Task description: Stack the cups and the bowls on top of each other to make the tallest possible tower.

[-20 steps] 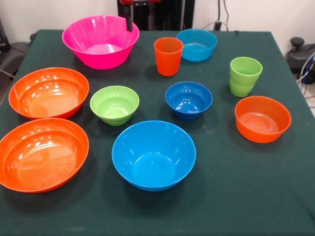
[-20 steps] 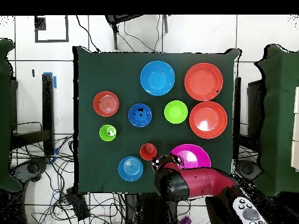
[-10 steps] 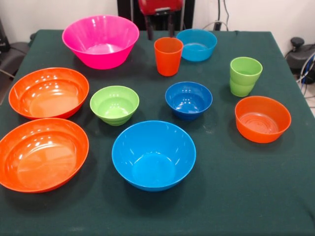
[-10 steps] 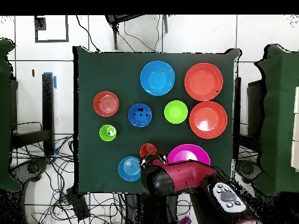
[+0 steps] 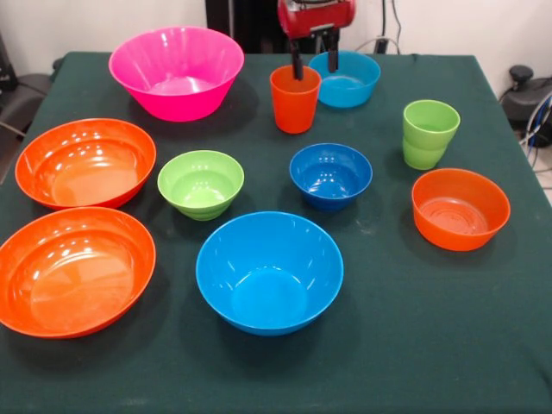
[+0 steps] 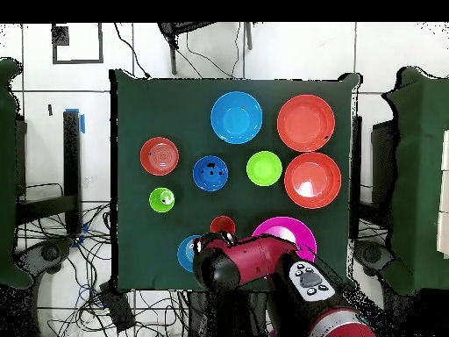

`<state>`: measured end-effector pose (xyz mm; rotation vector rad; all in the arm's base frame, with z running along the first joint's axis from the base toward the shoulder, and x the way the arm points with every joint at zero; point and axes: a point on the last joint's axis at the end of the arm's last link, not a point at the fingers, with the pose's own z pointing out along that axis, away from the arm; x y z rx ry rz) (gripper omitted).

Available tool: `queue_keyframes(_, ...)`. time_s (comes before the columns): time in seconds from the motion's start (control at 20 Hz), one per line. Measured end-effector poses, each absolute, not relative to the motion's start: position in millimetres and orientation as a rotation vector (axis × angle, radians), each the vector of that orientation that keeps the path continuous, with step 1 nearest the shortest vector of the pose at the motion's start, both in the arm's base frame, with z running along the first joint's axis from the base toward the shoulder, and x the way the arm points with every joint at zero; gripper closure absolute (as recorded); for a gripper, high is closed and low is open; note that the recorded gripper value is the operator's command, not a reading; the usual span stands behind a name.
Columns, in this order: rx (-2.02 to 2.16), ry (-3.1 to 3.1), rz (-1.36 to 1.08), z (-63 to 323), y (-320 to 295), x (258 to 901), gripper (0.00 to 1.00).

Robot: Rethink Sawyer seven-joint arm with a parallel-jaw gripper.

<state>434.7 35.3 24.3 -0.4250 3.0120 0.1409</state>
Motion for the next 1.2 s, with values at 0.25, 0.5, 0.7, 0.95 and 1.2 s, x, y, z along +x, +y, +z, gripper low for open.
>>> queue_keyframes(0.25,-0.340,3.005,0.142,28,11,442,0.00)
queue_keyframes(0.5,-0.218,2.997,0.140,30,-25,448,0.00)
queue_keyframes(0.7,-0.138,2.996,0.142,31,-50,452,0.00)
queue_keyframes(0.95,-0.114,2.985,0.144,32,-64,459,0.00)
queue_keyframes(1.2,-0.147,2.975,0.137,29,-66,462,0.00)
